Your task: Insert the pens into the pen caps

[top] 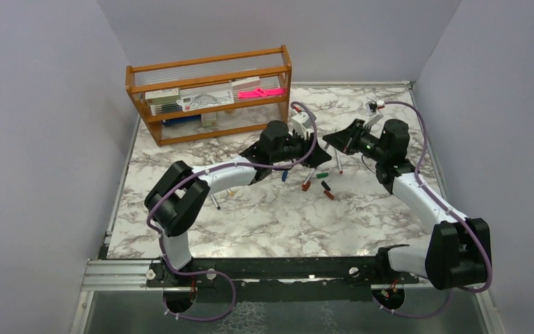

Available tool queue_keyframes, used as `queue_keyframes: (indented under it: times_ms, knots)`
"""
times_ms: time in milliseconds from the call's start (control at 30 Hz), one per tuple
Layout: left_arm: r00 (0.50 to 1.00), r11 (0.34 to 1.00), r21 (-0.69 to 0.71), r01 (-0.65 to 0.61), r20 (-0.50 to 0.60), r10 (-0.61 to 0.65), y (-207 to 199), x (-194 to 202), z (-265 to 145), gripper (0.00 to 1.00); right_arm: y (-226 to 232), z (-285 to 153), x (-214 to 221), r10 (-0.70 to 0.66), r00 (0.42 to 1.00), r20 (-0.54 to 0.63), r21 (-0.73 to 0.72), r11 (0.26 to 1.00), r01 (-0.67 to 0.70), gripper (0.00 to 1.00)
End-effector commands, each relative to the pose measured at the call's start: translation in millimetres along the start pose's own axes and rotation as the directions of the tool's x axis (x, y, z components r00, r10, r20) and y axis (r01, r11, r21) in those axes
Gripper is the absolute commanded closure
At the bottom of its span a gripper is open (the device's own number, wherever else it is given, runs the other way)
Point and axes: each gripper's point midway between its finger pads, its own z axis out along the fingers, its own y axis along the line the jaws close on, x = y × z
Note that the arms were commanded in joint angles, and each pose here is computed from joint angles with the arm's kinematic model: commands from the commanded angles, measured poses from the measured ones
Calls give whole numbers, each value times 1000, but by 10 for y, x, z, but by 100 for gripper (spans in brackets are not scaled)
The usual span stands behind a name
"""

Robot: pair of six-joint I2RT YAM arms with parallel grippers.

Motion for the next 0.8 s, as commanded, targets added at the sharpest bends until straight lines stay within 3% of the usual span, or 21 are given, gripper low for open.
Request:
queue_keyframes:
  times_ms: [0, 133, 233, 300, 333, 400, 467, 567, 667, 767]
  knots:
    - [1000, 998, 63, -16, 21, 15, -130, -102, 68, 60, 165, -13, -99, -1, 1000, 27, -76, 997, 3, 99]
    - [1000, 998, 65, -4, 14, 3, -117, -67, 89, 77, 168, -15, -85, 13, 1000, 27, -79, 997, -11, 99]
    - [1000, 998, 60, -6, 22, 5, -115, -80, 75, 100, 153, -21, -42, 17, 1000, 16, -79, 997, -15, 99]
    - [999, 999, 48, -20, 35, 18, -108, -112, 55, 100, 126, -24, -22, 12, 1000, 12, -68, 998, -11, 99]
    - [999, 999, 38, -25, 41, 23, -99, -120, 41, 100, 108, -24, -26, 8, 1000, 12, -56, 998, -7, 94]
    - [998, 999, 8, -31, 55, 30, -43, -147, -1, 100, -2, -35, -45, 8, 1000, 22, 14, 1000, -8, 66]
    - [998, 1000, -31, -6, 66, 8, 86, -167, -76, 100, -133, -70, -88, -10, 999, 44, 105, 994, 6, 51]
    - [993, 992, -101, 77, 92, -68, 404, -215, -283, 100, -328, -112, -56, -65, 998, 8, 205, 977, 62, 49]
    - [985, 975, -171, 138, 127, -117, 701, -253, -547, 100, -617, -192, 222, -34, 992, -124, 328, 942, 74, 53]
    - [979, 964, -217, 153, 167, -117, 814, -324, -768, 100, -902, -388, 415, -5, 989, -146, 474, 877, 74, 55]
